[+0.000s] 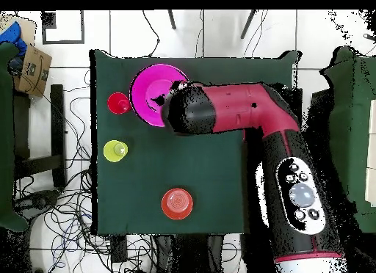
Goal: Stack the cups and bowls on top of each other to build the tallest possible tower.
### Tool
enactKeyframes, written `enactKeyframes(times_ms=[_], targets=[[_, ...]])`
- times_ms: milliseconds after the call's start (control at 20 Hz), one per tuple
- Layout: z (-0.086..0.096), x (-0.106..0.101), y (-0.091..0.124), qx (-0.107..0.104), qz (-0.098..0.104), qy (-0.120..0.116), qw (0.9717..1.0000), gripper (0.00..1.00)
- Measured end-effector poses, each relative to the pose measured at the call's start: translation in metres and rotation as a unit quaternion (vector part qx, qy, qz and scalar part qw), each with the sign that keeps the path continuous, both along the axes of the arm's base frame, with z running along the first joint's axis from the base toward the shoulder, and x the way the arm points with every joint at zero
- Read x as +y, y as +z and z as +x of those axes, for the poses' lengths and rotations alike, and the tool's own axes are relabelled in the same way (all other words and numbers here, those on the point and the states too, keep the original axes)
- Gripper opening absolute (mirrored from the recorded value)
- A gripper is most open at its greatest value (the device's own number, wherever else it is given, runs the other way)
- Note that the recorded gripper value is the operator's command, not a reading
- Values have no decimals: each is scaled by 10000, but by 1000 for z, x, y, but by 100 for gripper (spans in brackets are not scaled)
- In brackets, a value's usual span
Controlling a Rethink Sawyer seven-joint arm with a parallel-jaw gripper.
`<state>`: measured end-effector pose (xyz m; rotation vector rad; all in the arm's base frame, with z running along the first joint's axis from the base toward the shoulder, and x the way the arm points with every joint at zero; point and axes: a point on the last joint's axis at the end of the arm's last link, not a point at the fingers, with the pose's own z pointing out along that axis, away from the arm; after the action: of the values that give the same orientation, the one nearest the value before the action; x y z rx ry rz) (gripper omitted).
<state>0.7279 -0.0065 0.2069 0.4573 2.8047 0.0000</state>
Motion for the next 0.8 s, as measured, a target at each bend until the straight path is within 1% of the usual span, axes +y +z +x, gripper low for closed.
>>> enactKeyframes(times_ms=[100, 200, 300, 350, 550, 600, 700, 800], targets=[[3, 13, 9, -84, -50, -201, 9997, 0], [4, 20, 13, -126, -76, -315, 9994, 0], [5, 29, 17, -176, -101, -507, 9985, 0], [6, 34, 19, -210, -103, -641, 9977, 0], [9, 43, 20, -256, -69, -944, 9952, 0], [9, 44, 20, -258, -62, -975, 9949, 0], [13, 45, 17, -305, -41, -1156, 9928, 0], [15, 46, 13, -359, -54, -1253, 9915, 0]])
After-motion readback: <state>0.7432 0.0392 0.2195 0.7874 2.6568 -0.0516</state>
